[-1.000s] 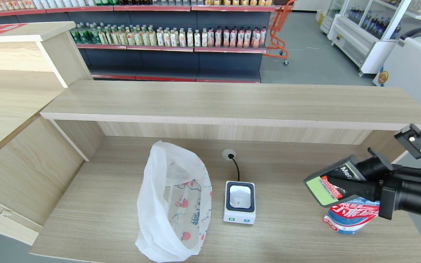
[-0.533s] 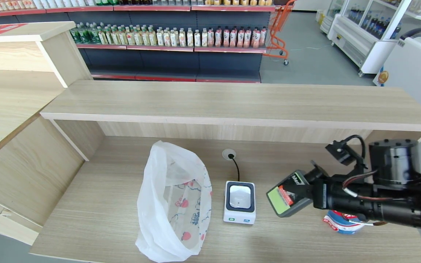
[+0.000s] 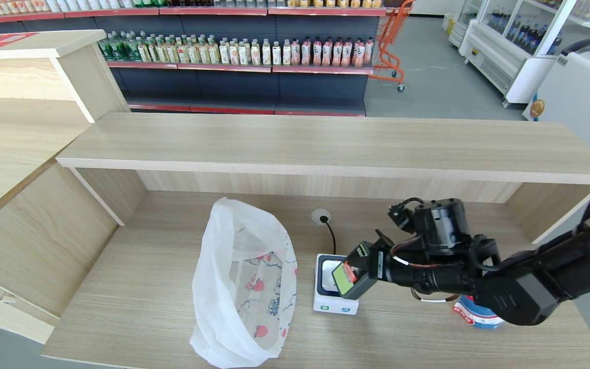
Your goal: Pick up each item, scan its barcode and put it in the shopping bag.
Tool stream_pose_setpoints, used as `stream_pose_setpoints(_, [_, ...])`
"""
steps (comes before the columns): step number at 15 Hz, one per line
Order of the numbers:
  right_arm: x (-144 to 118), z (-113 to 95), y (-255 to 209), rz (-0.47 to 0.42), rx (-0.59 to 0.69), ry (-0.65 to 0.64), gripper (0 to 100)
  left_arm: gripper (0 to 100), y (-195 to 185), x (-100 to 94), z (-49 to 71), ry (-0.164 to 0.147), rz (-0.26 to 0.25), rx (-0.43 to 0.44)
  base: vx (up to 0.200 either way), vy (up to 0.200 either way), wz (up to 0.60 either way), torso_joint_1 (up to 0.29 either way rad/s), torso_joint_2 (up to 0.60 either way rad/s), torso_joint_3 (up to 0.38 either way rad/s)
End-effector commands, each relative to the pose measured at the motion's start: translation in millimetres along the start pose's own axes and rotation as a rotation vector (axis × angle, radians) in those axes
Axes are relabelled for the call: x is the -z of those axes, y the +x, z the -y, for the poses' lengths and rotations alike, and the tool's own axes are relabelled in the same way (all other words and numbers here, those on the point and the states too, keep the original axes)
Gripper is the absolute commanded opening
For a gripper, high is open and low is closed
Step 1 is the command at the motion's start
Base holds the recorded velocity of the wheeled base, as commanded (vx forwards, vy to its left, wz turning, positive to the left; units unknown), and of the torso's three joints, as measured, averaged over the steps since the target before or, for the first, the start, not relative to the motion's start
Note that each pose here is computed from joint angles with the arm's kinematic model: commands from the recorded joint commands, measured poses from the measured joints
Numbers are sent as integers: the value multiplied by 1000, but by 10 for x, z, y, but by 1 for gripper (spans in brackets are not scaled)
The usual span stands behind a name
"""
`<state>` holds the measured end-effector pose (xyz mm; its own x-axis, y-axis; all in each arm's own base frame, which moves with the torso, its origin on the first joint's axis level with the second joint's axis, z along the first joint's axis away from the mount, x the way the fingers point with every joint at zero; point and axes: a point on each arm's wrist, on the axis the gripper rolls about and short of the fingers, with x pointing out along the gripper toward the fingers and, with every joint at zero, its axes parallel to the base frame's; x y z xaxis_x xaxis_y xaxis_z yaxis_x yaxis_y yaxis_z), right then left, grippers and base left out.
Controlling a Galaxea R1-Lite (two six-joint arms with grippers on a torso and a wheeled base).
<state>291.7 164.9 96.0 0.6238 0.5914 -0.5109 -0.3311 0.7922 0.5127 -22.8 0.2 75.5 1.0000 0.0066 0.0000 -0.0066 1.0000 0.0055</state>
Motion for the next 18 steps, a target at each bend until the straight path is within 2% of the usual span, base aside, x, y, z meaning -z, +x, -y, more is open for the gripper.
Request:
stream_pose_setpoints(1, [105, 96, 235, -48, 34, 9, 0, 100, 1, 0, 0, -1, -2, -1, 0, 0, 0, 0, 0, 0])
stream_pose_setpoints(4, [85, 69, 388, -39, 38, 0, 0, 100, 1, 0, 0, 1, -2, -1, 0, 0, 0, 0, 0, 0])
stream_pose_setpoints(8, [34, -85, 546, -22, -3, -27, 0, 100, 1, 0, 0, -1, -2, -1, 0, 0, 0, 0, 0, 0])
stream_pose_setpoints(11, [49, -126, 625, -6, 21, -43, 0, 100, 1, 0, 0, -1, -2, -1, 0, 0, 0, 0, 0, 0])
stream_pose_setpoints(15, [18, -132, 549, 4, 19, -39, 0, 100, 1, 0, 0, -1, -2, -1, 0, 0, 0, 0, 0, 0])
stream_pose_setpoints(18, [-100, -156, 225, 55, 5, 18, 0, 100, 1, 0, 0, -1, -2, -1, 0, 0, 0, 0, 0, 0])
